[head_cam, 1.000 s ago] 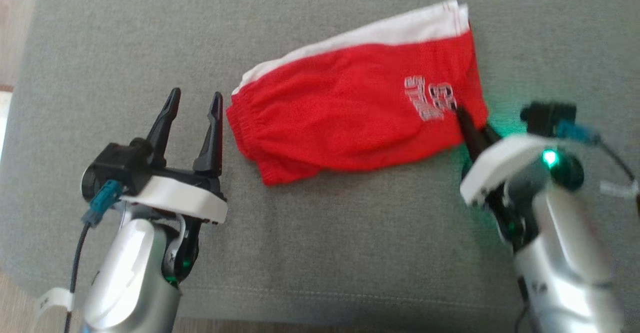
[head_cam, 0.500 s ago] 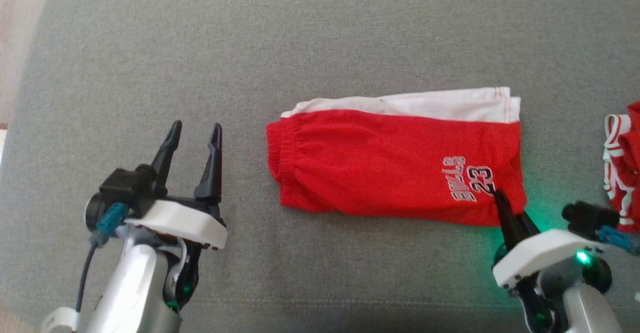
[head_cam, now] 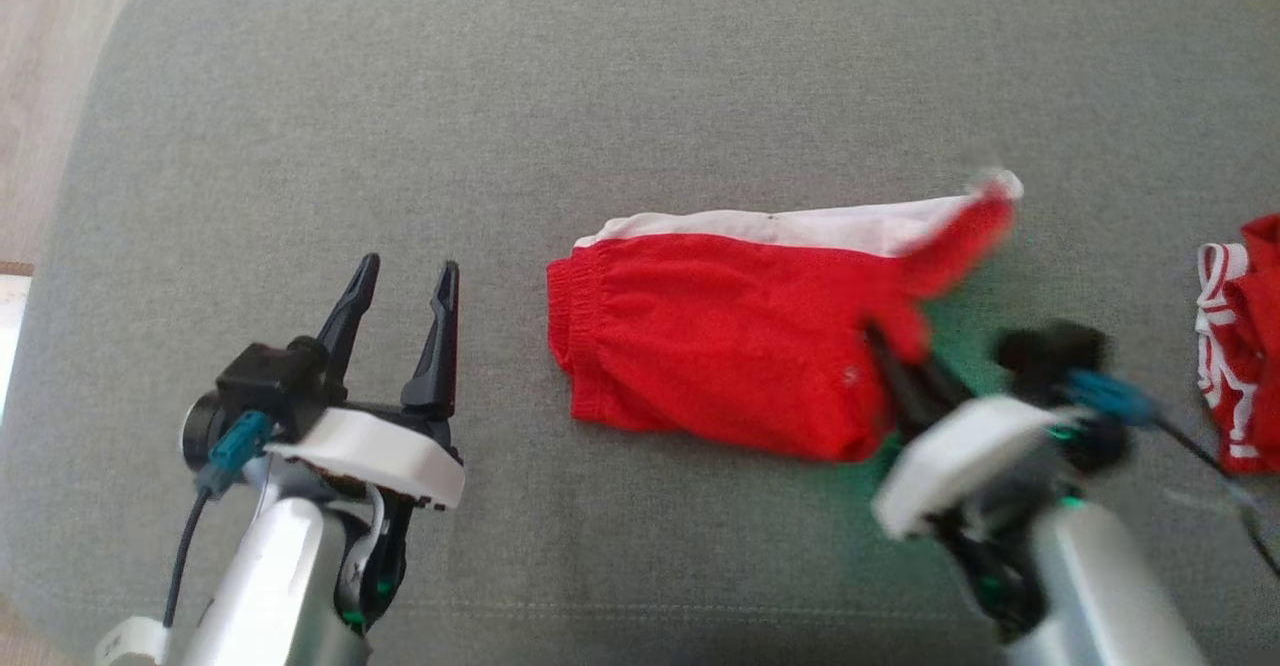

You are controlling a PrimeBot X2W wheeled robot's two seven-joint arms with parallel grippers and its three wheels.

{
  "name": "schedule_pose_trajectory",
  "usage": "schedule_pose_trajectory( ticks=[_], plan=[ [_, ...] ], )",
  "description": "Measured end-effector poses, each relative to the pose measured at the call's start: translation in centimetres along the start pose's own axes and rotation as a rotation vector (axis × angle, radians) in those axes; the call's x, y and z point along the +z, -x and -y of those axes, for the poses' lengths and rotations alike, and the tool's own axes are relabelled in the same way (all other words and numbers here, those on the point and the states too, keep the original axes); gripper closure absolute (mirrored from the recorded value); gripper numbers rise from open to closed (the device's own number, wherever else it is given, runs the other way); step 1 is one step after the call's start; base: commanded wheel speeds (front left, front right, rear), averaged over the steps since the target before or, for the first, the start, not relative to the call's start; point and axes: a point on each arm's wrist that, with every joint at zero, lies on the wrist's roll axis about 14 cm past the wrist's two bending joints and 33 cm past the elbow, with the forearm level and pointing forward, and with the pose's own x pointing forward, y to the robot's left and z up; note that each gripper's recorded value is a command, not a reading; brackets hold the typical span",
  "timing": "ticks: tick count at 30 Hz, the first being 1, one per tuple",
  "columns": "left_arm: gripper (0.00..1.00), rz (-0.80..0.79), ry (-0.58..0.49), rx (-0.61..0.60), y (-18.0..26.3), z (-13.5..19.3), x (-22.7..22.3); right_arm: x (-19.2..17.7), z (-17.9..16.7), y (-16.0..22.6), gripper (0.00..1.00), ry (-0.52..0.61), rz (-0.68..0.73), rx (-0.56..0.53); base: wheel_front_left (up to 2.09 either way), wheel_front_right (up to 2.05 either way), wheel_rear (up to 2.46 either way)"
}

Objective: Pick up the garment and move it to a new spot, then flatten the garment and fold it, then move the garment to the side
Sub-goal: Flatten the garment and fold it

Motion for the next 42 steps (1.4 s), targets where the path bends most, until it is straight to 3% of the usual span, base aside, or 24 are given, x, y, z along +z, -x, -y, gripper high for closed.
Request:
schedule_pose_trajectory(
  ticks=[3,7,16,18,19,22,26,32,35,38,42],
  plan=[
    [0.00,0.009,-0.003,0.016,0.2,-0.4,0.3,1.5,-5.5,-1.1,1.00,0.072,0.006,0.164,0.00,0.00,0.00],
    [0.00,0.011,-0.009,0.035,0.5,-1.1,0.4,0.0,-10.1,-1.3,1.00,0.079,-0.046,0.309,0.00,0.00,0.00],
    [0.00,0.001,-0.008,0.076,1.0,-2.5,0.0,-5.3,-13.7,-1.0,1.00,0.049,-0.201,0.434,0.00,0.00,0.00],
    [0.00,-0.004,-0.009,0.081,0.9,-2.6,-0.2,-4.9,-13.7,-1.3,0.17,0.044,-0.178,0.438,0.00,0.00,0.00],
    [0.00,-0.006,-0.009,0.082,0.9,-2.6,-0.3,-4.5,-13.7,-1.4,0.00,0.037,-0.156,0.441,0.00,0.00,0.00],
    [0.00,-0.009,-0.010,0.081,0.9,-2.6,-0.4,-3.1,-13.7,-1.8,0.00,0.034,-0.091,0.443,0.00,0.00,0.00],
    [0.00,-0.002,-0.013,0.071,0.7,-2.3,-0.3,3.0,-12.9,-2.2,0.00,0.018,0.181,0.420,0.00,0.00,0.00],
    [0.00,0.004,-0.023,0.060,0.4,-2.0,-0.1,8.8,-5.8,-1.9,0.00,0.077,0.419,0.196,0.00,0.00,0.00],
    [0.00,0.012,-0.027,0.056,0.2,-1.9,0.2,9.6,-1.1,-0.9,0.00,0.109,0.454,0.045,0.00,0.00,0.00],
    [0.00,0.018,-0.034,0.053,0.0,-1.8,0.4,8.2,3.2,0.9,0.00,0.115,0.418,-0.095,0.00,0.00,0.00],
    [0.00,0.024,-0.048,0.048,-0.1,-1.8,0.7,6.5,6.0,3.4,0.00,0.112,0.377,-0.199,0.00,0.00,0.00]
  ],
)
